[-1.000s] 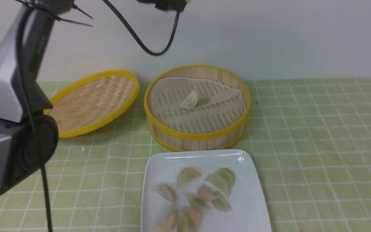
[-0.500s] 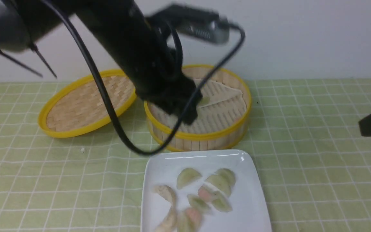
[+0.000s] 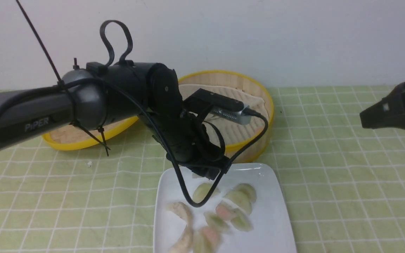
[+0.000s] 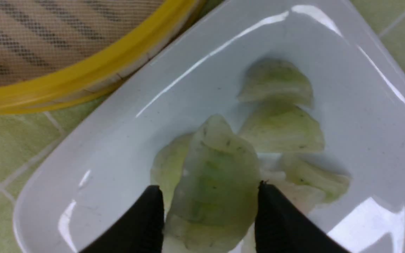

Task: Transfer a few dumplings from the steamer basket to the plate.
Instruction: Use the left arm to put the dumpling into the plate, then use the right arm to grab a dumpling from inside the steamer

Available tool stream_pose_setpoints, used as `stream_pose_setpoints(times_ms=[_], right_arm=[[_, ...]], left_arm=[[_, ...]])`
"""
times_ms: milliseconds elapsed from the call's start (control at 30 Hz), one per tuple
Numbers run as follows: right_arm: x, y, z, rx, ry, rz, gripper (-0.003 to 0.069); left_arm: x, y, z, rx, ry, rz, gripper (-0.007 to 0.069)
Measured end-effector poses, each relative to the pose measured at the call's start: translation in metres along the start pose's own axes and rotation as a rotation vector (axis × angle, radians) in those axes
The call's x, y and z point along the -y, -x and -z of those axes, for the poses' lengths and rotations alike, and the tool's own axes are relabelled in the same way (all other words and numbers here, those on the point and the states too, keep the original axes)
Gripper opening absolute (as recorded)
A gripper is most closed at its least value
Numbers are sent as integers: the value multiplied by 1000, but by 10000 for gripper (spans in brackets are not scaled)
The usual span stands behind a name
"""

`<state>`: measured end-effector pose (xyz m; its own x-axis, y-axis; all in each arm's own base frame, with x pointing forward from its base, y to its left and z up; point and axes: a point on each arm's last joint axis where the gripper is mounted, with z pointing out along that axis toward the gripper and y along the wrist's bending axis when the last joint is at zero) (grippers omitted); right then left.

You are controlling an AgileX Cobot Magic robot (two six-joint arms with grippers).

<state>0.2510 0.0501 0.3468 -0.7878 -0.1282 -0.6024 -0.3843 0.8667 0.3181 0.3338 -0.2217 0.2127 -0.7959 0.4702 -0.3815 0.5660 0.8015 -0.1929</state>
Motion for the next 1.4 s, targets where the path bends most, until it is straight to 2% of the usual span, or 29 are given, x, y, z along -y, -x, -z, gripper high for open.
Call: stream_pose_setpoints(times_ms=[133, 267, 333, 433, 500, 600, 633, 667, 700, 900, 967, 1133, 1233, 1400], right_arm=[[10, 24, -28, -19, 64, 25, -12], [8, 53, -56, -51, 82, 103, -12], [5, 64, -73, -72, 88, 141, -10], [2, 84, -91, -67, 96, 171, -10], [2, 99, -109, -67, 99, 192, -10], [6, 124, -143, -52, 103, 227, 1], [6, 131, -153, -46, 106, 237, 9], [7, 130, -157, -55, 108, 234, 9], [7, 140, -176, -49, 114, 249, 28], [12, 149, -238, -69, 108, 316, 148], [15, 145, -269, -96, 83, 362, 241], [13, 133, -312, -134, 72, 416, 369], [7, 120, -335, -167, 73, 484, 404], [0, 114, -352, -147, 43, 540, 411]], left_arm=[[-3, -2, -10, -22, 7, 14, 321], [-2, -1, -7, -40, 3, 18, 434], [-2, 2, -2, -55, 4, 25, 461], [-5, 5, 11, -89, 19, 40, 458], [-10, 7, 27, -97, 46, 50, 406], [-14, 4, 73, -52, 99, 52, 185], [-14, 3, 89, -28, 109, 50, 125], [-14, 2, 95, -18, 114, 49, 101], [-13, -2, 122, 30, 128, 51, 39], [-3, -21, 186, 124, 146, 56, -6], [4, -32, 208, 146, 145, 50, -6], [11, -45, 229, 168, 145, 42, -6], [13, -49, 235, 172, 145, 40, -6], [13, -49, 236, 174, 145, 39, -6]])
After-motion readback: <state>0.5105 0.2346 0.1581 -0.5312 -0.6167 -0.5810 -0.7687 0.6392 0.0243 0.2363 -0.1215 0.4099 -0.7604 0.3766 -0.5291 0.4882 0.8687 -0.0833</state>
